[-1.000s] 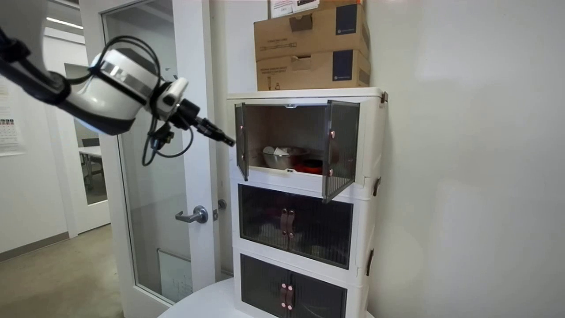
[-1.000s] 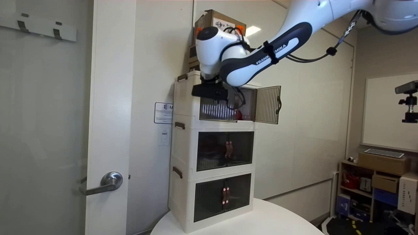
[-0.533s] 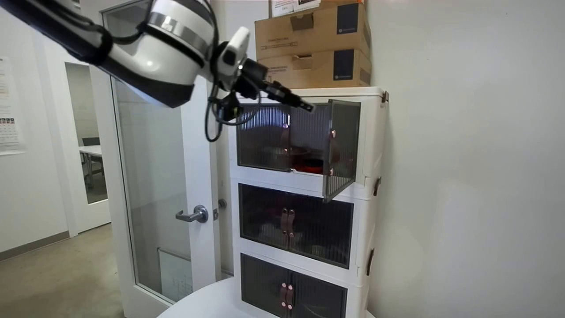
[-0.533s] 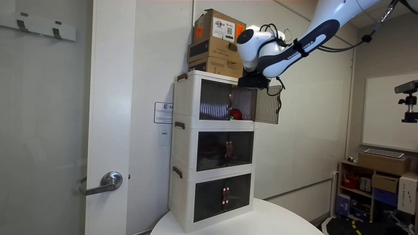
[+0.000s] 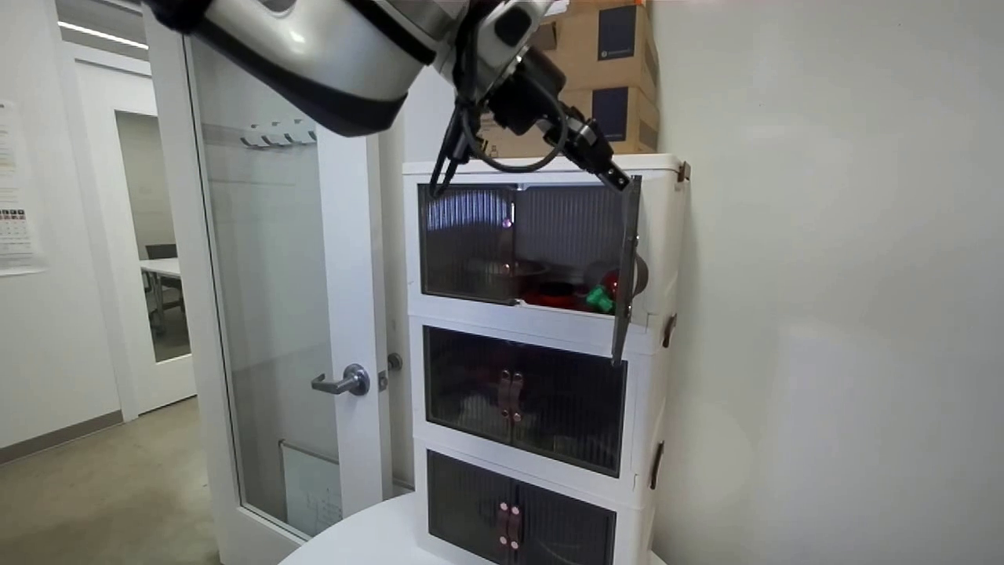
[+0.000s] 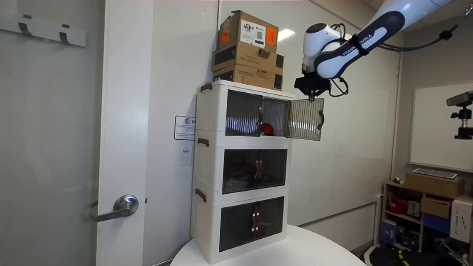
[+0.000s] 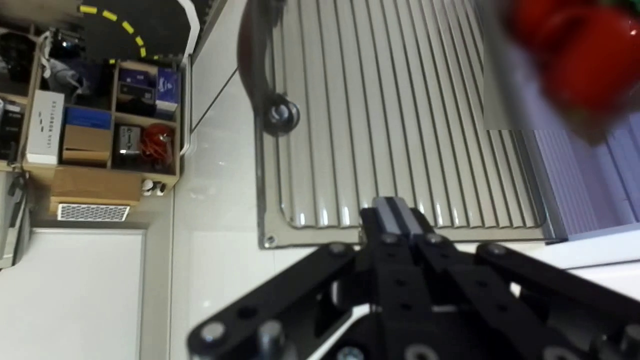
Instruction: Close the top cabinet doors
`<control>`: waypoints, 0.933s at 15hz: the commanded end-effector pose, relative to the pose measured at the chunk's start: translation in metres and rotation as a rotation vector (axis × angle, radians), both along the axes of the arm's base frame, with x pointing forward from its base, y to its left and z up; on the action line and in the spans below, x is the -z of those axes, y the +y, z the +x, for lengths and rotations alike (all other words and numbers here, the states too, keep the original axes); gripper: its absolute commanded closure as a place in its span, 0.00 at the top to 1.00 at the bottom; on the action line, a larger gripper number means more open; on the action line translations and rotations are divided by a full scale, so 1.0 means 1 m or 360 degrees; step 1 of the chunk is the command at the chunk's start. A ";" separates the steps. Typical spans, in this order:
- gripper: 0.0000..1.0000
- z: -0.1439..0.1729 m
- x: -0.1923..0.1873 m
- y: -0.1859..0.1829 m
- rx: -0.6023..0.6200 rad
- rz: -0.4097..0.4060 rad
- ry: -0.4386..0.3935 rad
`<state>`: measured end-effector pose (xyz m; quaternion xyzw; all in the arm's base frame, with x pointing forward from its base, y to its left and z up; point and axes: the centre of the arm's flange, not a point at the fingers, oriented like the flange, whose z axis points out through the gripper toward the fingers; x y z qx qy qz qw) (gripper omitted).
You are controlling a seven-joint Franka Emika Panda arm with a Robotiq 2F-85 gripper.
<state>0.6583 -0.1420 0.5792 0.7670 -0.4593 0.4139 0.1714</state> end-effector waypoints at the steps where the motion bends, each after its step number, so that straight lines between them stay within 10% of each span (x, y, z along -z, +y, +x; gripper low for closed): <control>1: 0.00 -0.039 -0.040 -0.011 -0.0179 0.0212 0.0147; 9: 0.00 -0.097 -0.093 -0.019 -0.0527 0.0639 0.0571; 14: 0.00 -0.128 -0.094 -0.054 -0.0382 0.0464 0.1030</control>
